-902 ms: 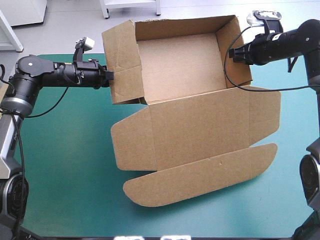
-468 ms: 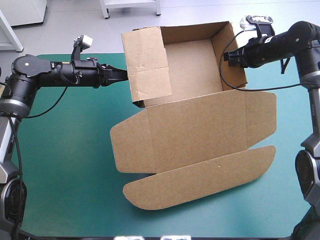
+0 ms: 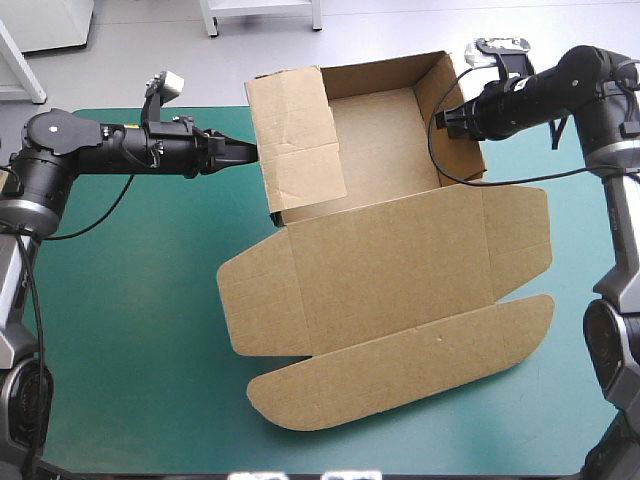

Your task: Fold the box

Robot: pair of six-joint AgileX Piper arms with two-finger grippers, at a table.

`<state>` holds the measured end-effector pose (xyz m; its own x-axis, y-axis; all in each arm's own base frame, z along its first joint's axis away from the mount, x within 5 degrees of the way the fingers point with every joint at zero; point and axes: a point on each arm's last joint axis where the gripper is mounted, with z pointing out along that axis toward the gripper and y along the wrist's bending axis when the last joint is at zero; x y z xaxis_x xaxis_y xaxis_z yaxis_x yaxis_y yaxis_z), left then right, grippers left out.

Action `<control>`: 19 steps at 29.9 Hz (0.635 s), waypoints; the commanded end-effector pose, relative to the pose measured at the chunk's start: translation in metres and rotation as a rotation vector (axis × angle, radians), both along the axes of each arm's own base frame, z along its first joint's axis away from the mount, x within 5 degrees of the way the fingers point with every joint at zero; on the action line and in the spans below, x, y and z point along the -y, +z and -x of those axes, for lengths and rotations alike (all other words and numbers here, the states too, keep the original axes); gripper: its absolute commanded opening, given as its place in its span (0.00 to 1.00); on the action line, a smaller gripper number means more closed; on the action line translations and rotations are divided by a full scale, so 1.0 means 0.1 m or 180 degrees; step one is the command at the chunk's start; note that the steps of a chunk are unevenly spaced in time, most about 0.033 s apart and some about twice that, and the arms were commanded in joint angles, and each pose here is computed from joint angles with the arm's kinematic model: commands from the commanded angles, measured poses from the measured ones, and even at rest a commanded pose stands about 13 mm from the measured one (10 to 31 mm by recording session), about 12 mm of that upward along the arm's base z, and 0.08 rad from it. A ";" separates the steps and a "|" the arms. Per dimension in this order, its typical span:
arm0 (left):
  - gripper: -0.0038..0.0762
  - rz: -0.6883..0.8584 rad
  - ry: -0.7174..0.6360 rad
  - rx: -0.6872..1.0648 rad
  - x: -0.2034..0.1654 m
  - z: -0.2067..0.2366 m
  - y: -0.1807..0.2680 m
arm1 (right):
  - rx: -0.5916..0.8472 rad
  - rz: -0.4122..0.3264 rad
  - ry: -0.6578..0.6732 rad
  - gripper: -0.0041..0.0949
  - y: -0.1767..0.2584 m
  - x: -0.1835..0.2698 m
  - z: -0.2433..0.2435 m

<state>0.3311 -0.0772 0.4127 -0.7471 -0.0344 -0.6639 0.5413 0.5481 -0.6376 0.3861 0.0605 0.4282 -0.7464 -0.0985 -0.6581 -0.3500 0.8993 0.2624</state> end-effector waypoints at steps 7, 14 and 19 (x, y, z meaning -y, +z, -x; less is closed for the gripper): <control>0.56 0.0183 0.0049 0.0180 0.02 0.15 0.27 | 0.0280 -0.0182 -0.0029 0.03 0.30 -0.03 0.17; 0.63 0.0453 0.0015 0.0220 0.10 0.15 0.34 | 0.0281 -0.0177 -0.0031 0.03 0.30 -0.03 0.17; 0.63 0.0432 0.0013 0.0286 0.26 0.16 0.34 | 0.0263 -0.0182 -0.0035 0.03 0.29 -0.03 0.17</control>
